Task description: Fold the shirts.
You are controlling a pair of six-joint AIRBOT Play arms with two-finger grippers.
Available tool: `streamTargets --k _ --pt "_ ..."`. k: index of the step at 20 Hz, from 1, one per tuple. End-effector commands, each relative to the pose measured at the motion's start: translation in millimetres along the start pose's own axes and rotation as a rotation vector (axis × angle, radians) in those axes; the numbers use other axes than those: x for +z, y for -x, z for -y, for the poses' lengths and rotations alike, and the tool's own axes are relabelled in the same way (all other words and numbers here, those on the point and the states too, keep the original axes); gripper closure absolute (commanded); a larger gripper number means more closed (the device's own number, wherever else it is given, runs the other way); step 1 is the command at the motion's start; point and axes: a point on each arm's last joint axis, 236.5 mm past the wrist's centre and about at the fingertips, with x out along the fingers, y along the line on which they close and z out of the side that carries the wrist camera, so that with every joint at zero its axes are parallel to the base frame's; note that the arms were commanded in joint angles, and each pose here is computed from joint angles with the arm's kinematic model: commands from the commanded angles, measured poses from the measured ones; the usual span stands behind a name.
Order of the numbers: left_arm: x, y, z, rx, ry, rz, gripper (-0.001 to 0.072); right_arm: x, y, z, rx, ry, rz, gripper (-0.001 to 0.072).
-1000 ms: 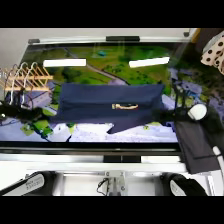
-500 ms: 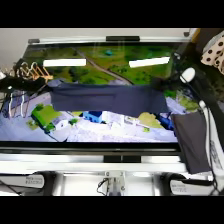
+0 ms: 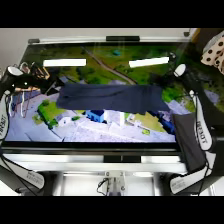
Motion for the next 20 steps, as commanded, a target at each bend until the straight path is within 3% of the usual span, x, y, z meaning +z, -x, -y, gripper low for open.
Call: streamTargets --k 1,2,4,11,17,20 --pt "0 27 12 -0.033 -0.045 -0.045 -0.0004 -35 30 63 -0.143 0.047 -0.177 0.0076" --pt "-1 37 16 -0.037 -0.056 -0.053 -0.0004 -56 34 79 -0.149 0.019 -0.272 0.0035" --pt "-8 49 24 -0.041 -0.077 -0.076 -0.0003 -79 37 99 -0.117 -0.036 -0.367 0.0035" --pt "-34 70 72 -0.059 -0.185 -0.11 0.0005 -40 35 121 0.041 -0.262 -0.18 0.0035" --pt "-55 64 124 -0.085 -0.296 -0.119 0.0005 -62 -24 93 0.184 -0.327 -0.263 0.0035" --pt "-67 60 144 -0.097 -0.342 -0.13 0.0005 -71 -47 81 0.179 -0.314 -0.285 0.0035"
